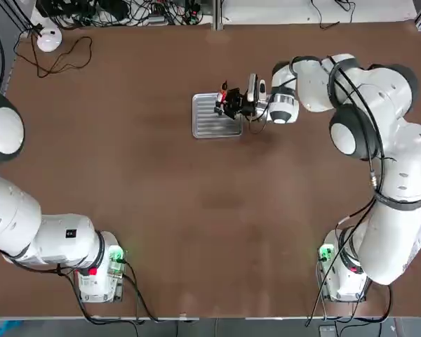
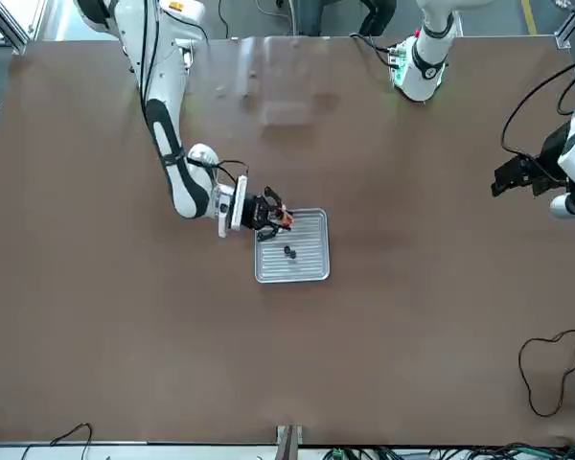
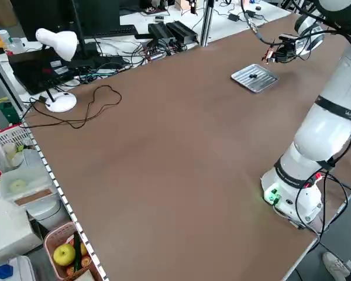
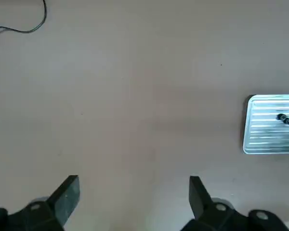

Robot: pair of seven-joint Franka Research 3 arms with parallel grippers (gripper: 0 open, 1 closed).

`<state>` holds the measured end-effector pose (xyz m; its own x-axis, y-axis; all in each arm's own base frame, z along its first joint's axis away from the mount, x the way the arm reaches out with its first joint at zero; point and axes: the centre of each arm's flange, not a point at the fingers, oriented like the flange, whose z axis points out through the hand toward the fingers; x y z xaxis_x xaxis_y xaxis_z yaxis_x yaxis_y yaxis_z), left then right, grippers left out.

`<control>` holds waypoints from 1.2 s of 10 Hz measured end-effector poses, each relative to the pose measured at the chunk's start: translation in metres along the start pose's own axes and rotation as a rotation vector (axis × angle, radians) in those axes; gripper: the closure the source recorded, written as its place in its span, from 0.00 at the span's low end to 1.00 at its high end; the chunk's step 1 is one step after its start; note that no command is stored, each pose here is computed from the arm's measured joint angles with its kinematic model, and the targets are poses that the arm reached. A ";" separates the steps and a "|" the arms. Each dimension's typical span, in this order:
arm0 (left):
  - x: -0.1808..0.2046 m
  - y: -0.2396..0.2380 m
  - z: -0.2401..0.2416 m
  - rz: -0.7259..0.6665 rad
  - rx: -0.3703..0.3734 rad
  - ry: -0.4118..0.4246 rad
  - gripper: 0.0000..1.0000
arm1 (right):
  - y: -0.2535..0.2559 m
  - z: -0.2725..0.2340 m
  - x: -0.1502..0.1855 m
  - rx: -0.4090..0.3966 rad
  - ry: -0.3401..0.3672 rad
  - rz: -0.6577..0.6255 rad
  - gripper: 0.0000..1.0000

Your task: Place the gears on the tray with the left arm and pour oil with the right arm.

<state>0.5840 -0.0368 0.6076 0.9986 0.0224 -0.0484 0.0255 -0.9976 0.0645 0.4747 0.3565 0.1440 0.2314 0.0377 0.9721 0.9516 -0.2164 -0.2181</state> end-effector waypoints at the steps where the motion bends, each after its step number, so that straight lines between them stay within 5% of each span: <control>1: 0.000 0.000 0.000 0.001 0.000 0.000 0.00 | 0.000 -0.005 -0.005 -0.007 -0.008 0.000 0.65; 8: 0.000 0.003 -0.001 0.006 0.000 0.002 0.00 | 0.028 -0.085 -0.007 -0.044 -0.128 -0.039 0.65; 12: 0.000 0.003 -0.001 0.006 0.000 0.002 0.00 | 0.057 -0.161 -0.009 0.016 -0.187 -0.088 0.65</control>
<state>0.5839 -0.0401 0.6085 0.9988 0.0162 -0.0459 0.0192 -0.9977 0.0652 0.4948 0.1863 0.1368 0.1789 0.2364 0.9550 0.9727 -0.1886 -0.1355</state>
